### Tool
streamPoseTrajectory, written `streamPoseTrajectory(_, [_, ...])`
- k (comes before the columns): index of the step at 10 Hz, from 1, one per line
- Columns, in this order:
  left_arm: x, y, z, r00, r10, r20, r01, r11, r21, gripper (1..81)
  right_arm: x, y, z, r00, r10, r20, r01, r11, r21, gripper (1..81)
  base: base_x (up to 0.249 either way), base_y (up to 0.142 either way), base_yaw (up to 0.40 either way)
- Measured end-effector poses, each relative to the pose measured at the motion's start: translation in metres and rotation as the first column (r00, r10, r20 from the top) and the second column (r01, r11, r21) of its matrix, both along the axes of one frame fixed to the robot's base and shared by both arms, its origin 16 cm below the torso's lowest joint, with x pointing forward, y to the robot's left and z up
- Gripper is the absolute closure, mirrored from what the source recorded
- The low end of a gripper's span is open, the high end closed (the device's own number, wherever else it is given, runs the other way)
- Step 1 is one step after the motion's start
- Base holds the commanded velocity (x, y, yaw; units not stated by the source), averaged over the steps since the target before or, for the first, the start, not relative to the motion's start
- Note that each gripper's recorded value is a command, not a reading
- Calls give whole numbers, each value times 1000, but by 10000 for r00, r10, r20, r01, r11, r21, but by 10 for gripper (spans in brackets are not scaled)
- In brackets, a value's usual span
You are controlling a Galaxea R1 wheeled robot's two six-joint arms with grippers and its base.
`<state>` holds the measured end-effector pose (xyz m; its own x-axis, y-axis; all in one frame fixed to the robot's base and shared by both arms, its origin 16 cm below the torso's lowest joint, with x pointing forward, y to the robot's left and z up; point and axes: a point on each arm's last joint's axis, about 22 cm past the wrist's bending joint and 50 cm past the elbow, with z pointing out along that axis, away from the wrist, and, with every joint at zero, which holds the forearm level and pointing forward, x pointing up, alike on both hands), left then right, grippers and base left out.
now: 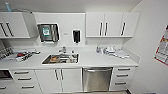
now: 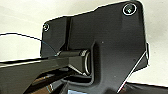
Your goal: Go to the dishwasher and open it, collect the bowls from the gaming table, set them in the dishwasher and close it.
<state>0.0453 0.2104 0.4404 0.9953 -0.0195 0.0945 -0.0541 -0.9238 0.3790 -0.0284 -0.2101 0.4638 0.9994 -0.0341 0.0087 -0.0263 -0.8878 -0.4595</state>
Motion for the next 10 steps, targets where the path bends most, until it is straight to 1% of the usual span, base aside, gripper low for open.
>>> streamPoseTrajectory(2, [-1, 0, 0, 10000, 5, -9, -5, 10000, 7, 10, -1, 2, 0, 10000, -9, 1, 9, 10000, 16, 10, 139, 0, 0])
streamPoseTrajectory(3, [-2, 0, 0, 10000, 5, -20, -5, 10000, 2, 10, -8, 4, 0, 9999, 30, -113, -30, 10000, 51, 10, 140, 0, 0])
streamPoseTrajectory(4, [0, -1, 0, 10000, 2, -21, -2, 10000, -10, 10, -3, 1, 0, 10000, 28, -80, -28, 10000, 0, 10, 140, 0, 0])
streamPoseTrajectory(5, [11, 1, 0, 9999, 15, 107, -15, 10000, 16, 10, 15, -1, 0, 9999, -10, 160, 10, 10000, -30, 10, 140, 0, 0])
streamPoseTrajectory(6, [14, 0, 1, 9998, 37, 207, -37, 10000, -4, 10, 21, -2, -1, 9994, -60, 331, 63, 10000, -69, 10, 140, 0, 0])
streamPoseTrajectory(7, [0, 2, 0, 10000, 16, 21, -16, 10000, 17, 10, 3, -1, -1, 10000, -32, 83, 33, 10000, -48, 10, 141, 0, 0])
streamPoseTrajectory(8, [-21, 2, -1, 9996, -20, -281, 21, 10000, 32, 10, -21, 1, -1, 9995, 71, -293, -71, 10000, -1, 10, 144, 0, 0])
streamPoseTrajectory(9, [-17, 3, -1, 9997, -24, -257, 25, 10000, 37, 10, -13, 2, -1, 9997, 73, -227, -73, 10000, 14, 10, 147, 0, 0])
streamPoseTrajectory(10, [2, 1, 0, 10000, 9, 29, -9, 10000, 13, 10, 7, 0, -1, 9999, 12, 100, -11, 10000, -22, 10, 150, 0, 0])
